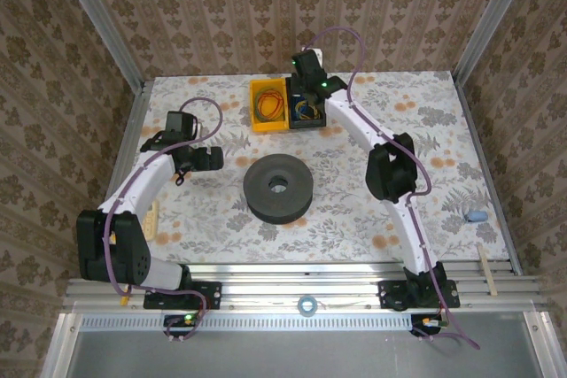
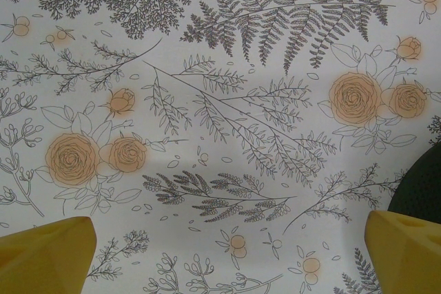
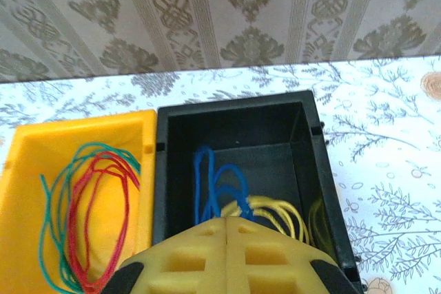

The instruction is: Wrap the cables

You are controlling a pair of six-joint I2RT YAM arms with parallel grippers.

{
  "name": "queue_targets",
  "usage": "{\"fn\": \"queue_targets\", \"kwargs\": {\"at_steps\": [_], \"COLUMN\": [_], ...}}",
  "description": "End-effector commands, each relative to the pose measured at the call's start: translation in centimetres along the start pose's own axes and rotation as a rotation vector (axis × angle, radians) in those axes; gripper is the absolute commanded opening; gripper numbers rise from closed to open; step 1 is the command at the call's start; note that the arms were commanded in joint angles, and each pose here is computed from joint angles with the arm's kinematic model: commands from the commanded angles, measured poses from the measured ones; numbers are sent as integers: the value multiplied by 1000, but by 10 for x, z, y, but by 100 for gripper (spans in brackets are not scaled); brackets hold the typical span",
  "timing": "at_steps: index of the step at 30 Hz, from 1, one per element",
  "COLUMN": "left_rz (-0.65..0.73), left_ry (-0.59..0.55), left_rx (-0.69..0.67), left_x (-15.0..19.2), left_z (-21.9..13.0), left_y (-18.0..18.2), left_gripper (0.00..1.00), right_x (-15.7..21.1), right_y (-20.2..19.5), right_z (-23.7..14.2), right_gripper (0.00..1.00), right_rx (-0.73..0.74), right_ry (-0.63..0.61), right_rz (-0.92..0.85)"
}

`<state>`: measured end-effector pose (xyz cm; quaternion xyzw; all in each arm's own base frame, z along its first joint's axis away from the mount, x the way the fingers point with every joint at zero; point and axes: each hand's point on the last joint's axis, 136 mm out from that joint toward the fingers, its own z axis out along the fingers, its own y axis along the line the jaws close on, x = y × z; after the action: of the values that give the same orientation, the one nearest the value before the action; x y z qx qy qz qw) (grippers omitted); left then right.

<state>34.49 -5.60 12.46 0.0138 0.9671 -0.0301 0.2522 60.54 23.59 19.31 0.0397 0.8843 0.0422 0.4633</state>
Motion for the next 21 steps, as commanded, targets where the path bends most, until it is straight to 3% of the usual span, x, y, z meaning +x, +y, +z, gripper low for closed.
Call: {"fn": "queue_targets", "kwargs": {"at_steps": [1,11,12,13,14,17,21], "left_rz": [20,20,22,22,22,21,20], "left_ry": [1,-8,-10,-9,-10,-12,-6], "left_rx": [6,11,12,10,10,12,15], "left_x": [0,-2,-3,-2,-2,-3,-2], "left_z": [-4,-7,-8,-7,-7,-7,-5], "left_y": [-2,-2,-3,-2,-2,-3,-4], "left_gripper": [100,100,100,100,100,100,100], "right_x": [-17,-16,-13,-9,-4,15,38], "right_y": [5,-1,-2,-4,-5,-9,-14], "right_z": [-22,-22,-20,-15,-10,-2,6], "right_gripper": [0,0,5,19,27,28,39], "right_rx": [-29,-20,-24,-29,-40,-24,-1], "right_ry": [-40,-30,-13,15,49,125,178], "right_rz": [-12,-41,-42,-36,-29,-16,33]}}
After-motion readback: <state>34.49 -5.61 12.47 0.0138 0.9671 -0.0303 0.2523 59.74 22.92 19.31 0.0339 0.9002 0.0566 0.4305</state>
